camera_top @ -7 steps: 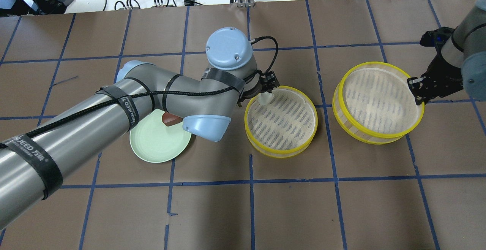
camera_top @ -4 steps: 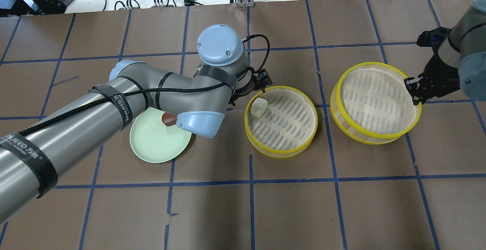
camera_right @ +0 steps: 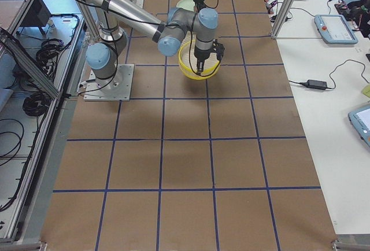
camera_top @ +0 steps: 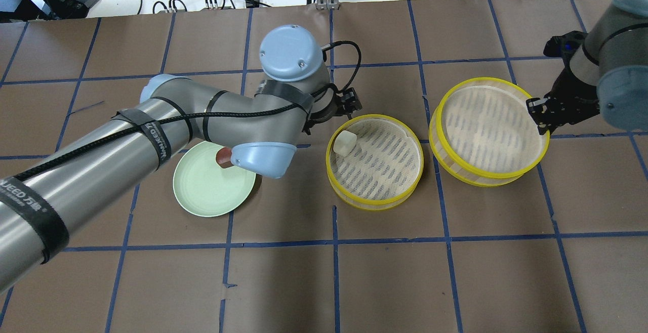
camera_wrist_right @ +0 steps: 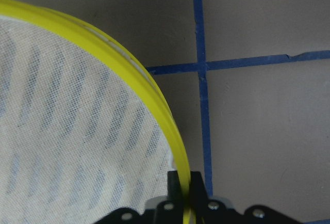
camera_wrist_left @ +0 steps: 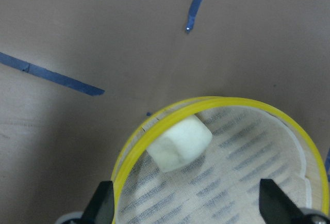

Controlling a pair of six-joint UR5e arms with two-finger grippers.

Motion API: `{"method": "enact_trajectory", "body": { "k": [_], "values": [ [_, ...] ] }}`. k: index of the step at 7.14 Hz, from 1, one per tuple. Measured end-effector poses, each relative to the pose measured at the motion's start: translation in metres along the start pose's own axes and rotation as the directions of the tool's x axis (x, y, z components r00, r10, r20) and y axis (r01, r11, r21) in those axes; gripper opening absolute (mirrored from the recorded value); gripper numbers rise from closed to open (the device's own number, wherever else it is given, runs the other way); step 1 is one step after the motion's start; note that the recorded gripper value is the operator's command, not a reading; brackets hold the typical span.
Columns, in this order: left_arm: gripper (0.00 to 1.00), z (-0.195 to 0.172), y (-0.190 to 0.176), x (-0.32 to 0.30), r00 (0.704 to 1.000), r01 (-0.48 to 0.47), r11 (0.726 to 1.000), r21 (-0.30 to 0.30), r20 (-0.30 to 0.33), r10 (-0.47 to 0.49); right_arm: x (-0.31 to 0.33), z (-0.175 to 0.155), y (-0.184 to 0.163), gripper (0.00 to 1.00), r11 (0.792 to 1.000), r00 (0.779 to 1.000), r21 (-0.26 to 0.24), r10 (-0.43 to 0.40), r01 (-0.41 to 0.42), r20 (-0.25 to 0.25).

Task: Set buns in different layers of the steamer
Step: 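Set the top tier on the bottom tier with the right gripper while the left returns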

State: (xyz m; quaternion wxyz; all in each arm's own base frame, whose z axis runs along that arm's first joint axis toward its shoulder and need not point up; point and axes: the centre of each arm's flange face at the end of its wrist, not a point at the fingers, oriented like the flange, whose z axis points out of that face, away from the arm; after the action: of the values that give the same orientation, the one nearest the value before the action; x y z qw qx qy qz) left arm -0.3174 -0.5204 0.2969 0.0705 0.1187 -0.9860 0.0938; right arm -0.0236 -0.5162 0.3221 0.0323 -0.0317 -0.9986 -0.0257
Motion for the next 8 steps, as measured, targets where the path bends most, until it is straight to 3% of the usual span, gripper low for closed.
{"method": "enact_trajectory", "body": {
  "k": [2, 4, 8],
  "values": [
    [1.0, -0.015, -0.058, -0.088, 0.993, -0.104, 0.994, -0.031, 0.051, 0.105, -0.074, -0.006, -0.012, 0.07, 0.999, 0.999, -0.018, -0.046, 0.046, -0.001],
    [1.0, -0.021, -0.089, -0.168, 0.984, -0.148, 0.985, -0.091, 0.082, 0.156, -0.14, 0.003, -0.011, 0.07, 0.996, 0.996, -0.036, -0.086, 0.086, -0.014],
    [1.0, 0.024, -0.07, -0.219, 0.991, -0.078, 0.973, -0.218, 0.089, 0.099, -0.202, 0.019, -0.003, 0.07, 0.991, 0.991, -0.047, -0.128, 0.126, -0.047]
  ]
}}
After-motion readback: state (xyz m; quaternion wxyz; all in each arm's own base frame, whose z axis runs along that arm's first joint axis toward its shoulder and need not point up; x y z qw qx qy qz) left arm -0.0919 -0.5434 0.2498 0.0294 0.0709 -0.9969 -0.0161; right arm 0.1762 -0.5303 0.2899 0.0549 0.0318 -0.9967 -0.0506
